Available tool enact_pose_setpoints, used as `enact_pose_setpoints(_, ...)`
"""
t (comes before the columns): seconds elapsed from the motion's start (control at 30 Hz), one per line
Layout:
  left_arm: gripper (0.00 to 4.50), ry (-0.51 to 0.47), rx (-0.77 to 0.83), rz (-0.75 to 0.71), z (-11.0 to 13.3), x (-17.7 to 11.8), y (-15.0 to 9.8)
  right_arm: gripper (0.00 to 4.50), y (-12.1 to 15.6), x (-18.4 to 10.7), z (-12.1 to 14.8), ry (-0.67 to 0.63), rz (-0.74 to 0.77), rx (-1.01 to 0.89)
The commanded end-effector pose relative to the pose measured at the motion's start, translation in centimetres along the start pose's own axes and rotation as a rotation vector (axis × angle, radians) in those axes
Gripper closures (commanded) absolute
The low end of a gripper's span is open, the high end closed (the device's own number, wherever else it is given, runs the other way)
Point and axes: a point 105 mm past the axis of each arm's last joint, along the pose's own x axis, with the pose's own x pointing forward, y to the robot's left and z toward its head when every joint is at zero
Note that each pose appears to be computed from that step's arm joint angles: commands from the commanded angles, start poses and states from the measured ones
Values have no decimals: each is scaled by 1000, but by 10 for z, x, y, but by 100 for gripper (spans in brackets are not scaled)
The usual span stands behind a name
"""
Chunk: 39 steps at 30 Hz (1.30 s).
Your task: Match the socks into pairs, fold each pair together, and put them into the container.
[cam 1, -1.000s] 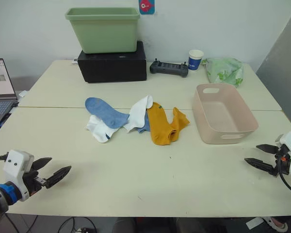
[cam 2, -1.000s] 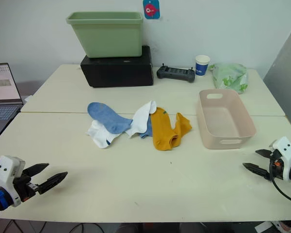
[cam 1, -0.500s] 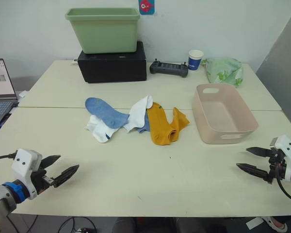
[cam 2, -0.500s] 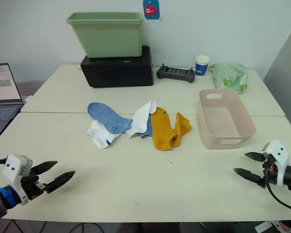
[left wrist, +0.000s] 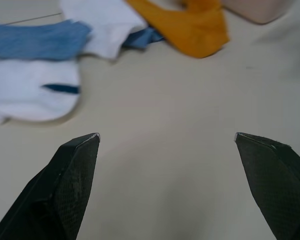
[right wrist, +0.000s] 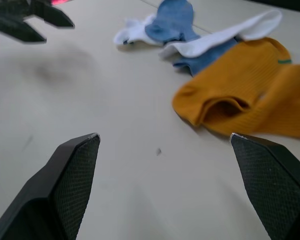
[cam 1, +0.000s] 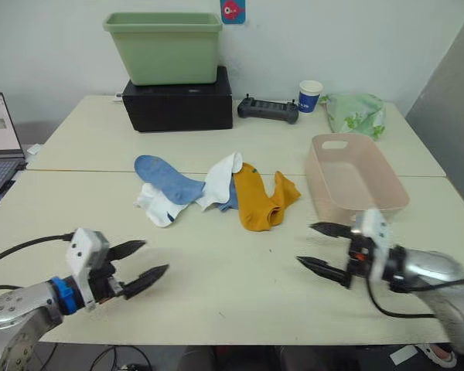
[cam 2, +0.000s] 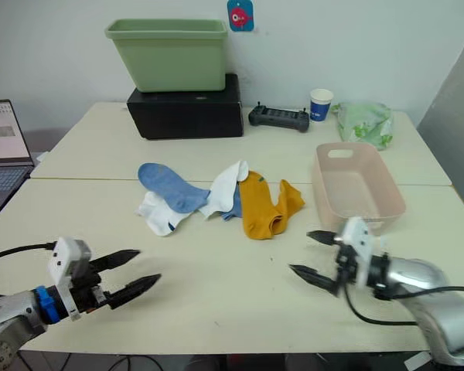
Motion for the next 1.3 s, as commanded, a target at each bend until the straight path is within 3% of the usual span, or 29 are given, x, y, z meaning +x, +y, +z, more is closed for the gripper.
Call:
enact_pose_setpoints(0.03,0,-41,39,-67,15,-1,-12,3,-6,8,-2,21,-56,0)
enact_pose_setpoints(0.13,0,-97,105,-107,26,-5,-19,3,-13,26,-14,64,-106,19)
enact_pose_setpoints(0.33,0,-91,104,-119,27,-3,-17,3,-12,54,-24,78,-108,80)
enact_pose_setpoints(0.6,0,-91,109,-122,25,6,-15,3,-27,74,-14,46,-194,70)
enact_pose_setpoints(0.73,0,-90,113,-118,25,8,-15,3,-31,74,-9,37,-209,75)
enact_pose_setpoints(0.87,0,-88,118,-105,26,8,-14,91,-24,61,1,41,-175,86)
enact_pose_setpoints(1.0,0,-88,121,-106,26,10,-15,91,-18,54,-8,95,-149,99)
enact_pose_setpoints(1.3,0,-97,123,-120,29,18,-15,91,-30,60,-11,83,-239,116)
